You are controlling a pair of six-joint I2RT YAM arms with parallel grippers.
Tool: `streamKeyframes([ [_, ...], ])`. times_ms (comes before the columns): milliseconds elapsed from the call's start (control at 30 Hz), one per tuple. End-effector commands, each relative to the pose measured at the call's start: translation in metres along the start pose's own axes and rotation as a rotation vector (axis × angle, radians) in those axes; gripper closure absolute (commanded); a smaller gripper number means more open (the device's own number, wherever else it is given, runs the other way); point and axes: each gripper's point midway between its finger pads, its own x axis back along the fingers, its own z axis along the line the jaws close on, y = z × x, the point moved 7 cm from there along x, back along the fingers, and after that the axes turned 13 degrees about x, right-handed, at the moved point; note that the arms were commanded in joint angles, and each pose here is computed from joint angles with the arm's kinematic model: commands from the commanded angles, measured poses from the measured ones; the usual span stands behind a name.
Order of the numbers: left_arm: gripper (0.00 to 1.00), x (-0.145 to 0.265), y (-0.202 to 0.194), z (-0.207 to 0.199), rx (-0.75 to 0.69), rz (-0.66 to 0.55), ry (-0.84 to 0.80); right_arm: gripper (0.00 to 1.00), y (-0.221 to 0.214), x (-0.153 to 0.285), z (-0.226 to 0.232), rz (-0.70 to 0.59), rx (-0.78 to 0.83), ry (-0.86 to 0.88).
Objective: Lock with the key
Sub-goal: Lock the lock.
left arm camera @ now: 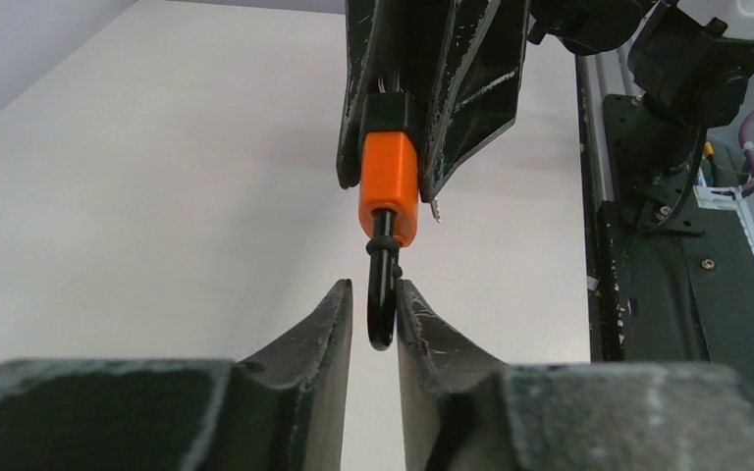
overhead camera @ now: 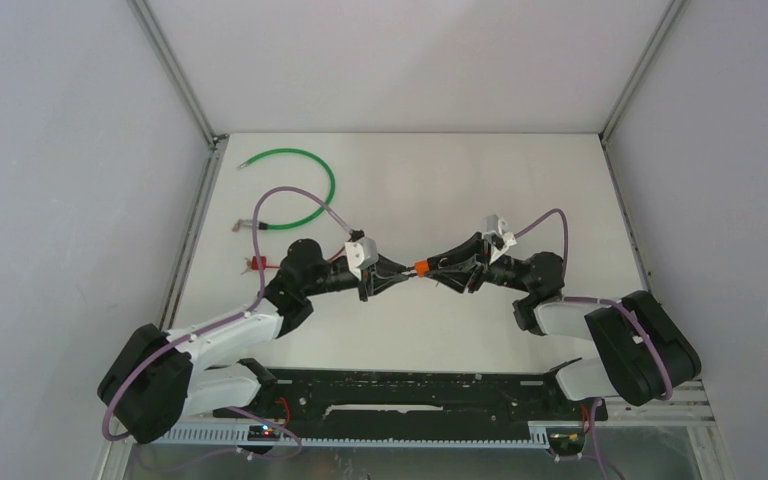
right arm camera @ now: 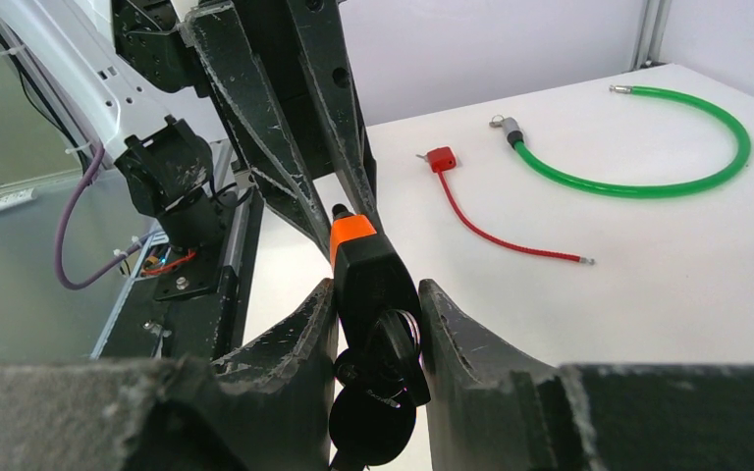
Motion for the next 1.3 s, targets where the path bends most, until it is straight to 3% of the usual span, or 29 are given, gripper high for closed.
streamKeyframes([
  [0, 0.79, -0.008, 0.022, -0.001, -0.063, -0.027, -0.035, 1.0, 0.022, -0.009, -0.007, -0.072, 0.119, 0.02],
  [233, 1.0, -0.01, 0.02, -0.003, -0.067, 0.008, -0.061, 1.0, 0.021, -0.01, -0.006, -0.071, 0.13, 0.025],
  [733, 1.0, -0.011, 0.018, -0.01, -0.089, 0.027, -0.104, 1.0, 0.012, -0.016, 0.008, -0.066, 0.264, 0.094],
  [1267, 1.0, -0.011, 0.017, -0.011, -0.089, 0.036, -0.119, 1.0, -0.001, -0.029, 0.021, -0.039, 0.218, 0.266],
])
